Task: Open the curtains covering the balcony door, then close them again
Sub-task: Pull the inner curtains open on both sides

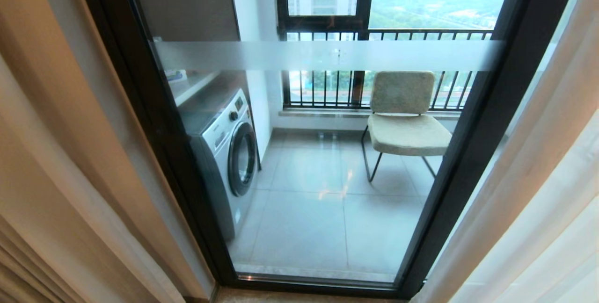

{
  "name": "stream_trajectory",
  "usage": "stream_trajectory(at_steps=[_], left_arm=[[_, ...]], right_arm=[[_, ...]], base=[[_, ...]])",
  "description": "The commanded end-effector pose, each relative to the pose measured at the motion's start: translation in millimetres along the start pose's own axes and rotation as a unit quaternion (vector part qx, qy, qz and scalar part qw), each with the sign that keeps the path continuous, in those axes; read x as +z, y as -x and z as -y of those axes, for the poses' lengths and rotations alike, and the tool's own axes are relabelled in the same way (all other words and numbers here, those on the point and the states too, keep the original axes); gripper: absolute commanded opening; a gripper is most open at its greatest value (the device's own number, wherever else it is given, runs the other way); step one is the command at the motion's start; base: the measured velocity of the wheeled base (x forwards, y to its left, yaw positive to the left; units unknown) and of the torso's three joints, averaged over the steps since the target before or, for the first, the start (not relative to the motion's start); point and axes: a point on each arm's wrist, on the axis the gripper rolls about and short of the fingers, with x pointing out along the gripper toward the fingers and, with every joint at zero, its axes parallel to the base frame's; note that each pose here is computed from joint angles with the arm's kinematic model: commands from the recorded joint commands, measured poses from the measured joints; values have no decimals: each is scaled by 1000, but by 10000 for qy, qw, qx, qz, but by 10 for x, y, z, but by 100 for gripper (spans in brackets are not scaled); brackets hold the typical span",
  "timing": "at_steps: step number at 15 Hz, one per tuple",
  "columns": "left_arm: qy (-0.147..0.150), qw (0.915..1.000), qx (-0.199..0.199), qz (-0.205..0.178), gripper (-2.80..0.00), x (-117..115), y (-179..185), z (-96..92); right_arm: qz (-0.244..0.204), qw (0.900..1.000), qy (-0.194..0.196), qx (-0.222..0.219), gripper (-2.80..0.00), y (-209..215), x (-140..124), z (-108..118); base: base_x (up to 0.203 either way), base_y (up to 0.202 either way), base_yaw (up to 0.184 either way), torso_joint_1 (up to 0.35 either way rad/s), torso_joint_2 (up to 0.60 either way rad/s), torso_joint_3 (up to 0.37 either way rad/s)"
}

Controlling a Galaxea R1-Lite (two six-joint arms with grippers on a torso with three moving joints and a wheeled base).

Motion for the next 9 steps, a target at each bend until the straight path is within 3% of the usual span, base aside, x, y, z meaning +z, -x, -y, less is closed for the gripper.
stream_trajectory(at_steps=[1, 9], left_arm=[[5, 10000, 2, 8, -280, -1, 1, 0], [5, 10000, 2, 8, -280, -1, 1, 0]], right_arm=[[3, 10000, -2, 0, -280, 0, 1, 0], [3, 10000, -2, 0, -280, 0, 1, 0]], base=[[0, -190, 2, 3, 3, 2], [0, -190, 2, 1, 2, 1]])
